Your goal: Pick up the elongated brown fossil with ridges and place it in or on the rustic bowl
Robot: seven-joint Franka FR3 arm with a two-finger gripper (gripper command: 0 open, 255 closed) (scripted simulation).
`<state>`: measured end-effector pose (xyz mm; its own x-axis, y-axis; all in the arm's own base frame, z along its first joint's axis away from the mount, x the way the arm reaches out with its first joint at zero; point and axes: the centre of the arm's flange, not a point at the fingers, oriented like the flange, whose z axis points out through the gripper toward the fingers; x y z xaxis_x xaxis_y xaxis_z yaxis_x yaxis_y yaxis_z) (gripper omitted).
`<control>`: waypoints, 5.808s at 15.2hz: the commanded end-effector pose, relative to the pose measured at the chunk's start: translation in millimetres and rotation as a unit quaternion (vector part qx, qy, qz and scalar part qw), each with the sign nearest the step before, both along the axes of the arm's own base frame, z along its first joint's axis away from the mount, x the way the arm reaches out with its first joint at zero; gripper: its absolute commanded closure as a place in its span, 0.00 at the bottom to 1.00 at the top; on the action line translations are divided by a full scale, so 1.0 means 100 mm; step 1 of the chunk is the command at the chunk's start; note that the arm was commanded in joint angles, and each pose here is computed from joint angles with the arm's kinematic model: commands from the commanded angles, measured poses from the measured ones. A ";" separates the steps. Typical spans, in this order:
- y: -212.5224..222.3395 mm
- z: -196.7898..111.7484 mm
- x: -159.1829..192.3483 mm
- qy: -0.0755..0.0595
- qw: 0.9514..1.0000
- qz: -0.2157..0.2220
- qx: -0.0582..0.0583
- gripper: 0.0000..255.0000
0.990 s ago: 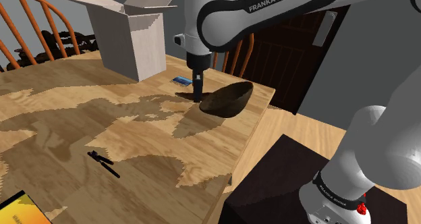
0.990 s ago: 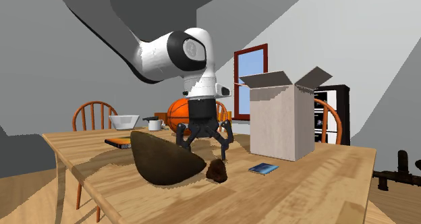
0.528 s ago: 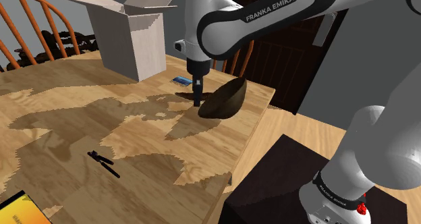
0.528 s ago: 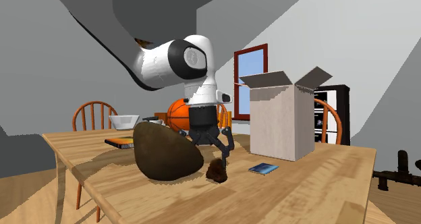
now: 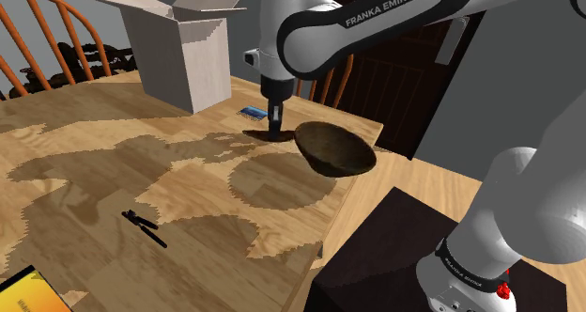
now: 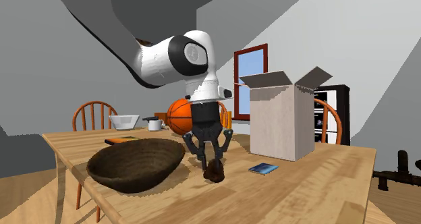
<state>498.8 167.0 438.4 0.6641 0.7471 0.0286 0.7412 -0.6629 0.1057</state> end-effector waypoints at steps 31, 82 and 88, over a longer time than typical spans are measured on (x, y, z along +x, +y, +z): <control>0.46 -0.16 0.69 0.078 0.996 -0.036 -0.009 1.00; -0.45 0.04 -0.25 -0.183 0.944 -0.068 0.267 0.00; -0.45 0.04 -0.25 -0.183 0.944 -0.068 0.267 1.00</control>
<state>473.5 122.4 442.7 0.6258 0.4694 0.6229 0.6237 -0.7807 -0.0383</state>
